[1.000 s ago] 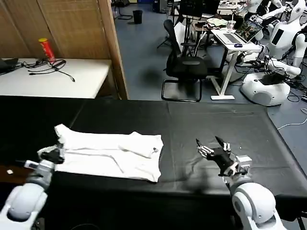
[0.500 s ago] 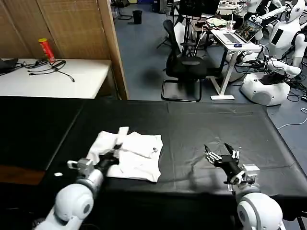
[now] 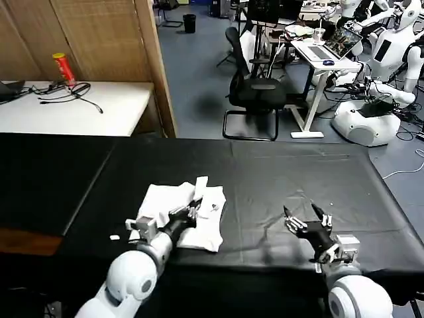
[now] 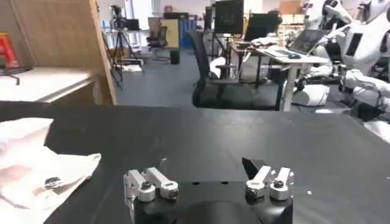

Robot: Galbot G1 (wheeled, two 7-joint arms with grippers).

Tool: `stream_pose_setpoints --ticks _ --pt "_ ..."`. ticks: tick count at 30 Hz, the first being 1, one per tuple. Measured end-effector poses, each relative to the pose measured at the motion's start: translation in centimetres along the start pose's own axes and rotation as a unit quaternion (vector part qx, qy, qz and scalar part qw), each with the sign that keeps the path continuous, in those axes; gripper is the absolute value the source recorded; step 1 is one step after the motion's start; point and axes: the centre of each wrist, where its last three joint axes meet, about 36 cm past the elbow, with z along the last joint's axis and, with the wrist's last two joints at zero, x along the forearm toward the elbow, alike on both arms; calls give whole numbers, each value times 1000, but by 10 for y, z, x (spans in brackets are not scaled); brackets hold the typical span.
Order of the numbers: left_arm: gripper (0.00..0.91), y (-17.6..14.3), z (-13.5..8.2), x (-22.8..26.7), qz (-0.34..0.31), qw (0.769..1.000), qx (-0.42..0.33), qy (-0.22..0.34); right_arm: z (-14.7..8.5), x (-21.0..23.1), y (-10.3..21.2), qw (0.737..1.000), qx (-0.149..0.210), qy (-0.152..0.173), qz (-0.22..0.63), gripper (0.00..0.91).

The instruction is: Fold and organize the clothes.

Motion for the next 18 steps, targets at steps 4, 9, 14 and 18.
stream_pose_setpoints --ticks 4,9,14,18 --pt "878 -6 6 -4 7 1000 3 -2 1 -2 4 1000 4 4 -25 878" --pt "878 -13 13 -7 28 999 40 -4 3 -7 10 998 0 7 -60 878" --pt "878 -13 0 -5 39 996 78 -28 5 -20 20 995 2 14 -95 878" --pt "878 7 -5 2 10 998 26 -59 7 -37 38 991 7 19 -130 878"
